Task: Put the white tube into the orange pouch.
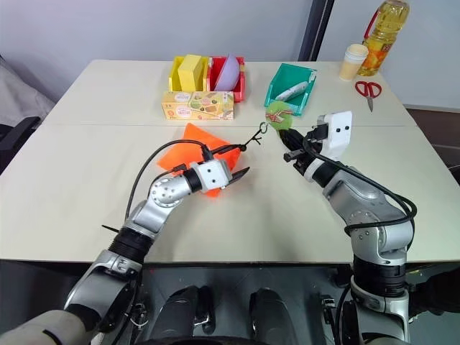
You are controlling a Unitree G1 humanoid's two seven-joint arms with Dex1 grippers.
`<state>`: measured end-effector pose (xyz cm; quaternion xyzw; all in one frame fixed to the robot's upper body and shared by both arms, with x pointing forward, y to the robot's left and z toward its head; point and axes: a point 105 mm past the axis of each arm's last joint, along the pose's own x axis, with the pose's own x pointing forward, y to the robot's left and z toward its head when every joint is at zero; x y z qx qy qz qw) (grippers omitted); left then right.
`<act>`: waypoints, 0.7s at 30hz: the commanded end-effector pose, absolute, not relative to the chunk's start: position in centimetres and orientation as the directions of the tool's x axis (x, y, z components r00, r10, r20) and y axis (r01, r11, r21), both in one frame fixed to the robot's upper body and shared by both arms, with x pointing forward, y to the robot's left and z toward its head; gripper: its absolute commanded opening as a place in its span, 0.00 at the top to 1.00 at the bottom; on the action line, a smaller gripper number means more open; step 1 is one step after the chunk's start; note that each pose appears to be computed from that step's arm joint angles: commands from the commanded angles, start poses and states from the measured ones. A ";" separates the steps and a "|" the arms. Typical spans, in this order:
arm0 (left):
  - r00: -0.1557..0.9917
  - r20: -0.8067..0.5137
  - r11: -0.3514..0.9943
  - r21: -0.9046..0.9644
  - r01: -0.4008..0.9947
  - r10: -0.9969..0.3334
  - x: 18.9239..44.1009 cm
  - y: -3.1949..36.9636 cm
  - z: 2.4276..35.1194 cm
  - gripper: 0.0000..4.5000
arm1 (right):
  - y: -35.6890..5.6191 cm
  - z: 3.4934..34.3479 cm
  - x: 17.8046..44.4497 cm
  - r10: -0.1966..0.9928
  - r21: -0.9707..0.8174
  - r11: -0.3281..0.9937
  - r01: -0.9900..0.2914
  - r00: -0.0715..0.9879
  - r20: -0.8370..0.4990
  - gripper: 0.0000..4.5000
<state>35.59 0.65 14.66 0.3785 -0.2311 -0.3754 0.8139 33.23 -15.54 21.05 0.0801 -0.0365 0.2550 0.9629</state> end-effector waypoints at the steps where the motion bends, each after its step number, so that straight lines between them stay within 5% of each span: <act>1: 0.672 0.188 0.496 0.814 0.301 -0.716 35.6 -0.6 15.5 0.30 | -15.4 22.6 33.0 0.496 0.135 0.844 -0.519 0.851 0.170 1.00; 21: 0.766 0.288 0.657 0.720 0.223 -0.575 37.2 -0.1 15.4 0.30 | -14.9 22.3 32.6 0.537 0.135 0.818 -0.559 0.827 0.166 1.00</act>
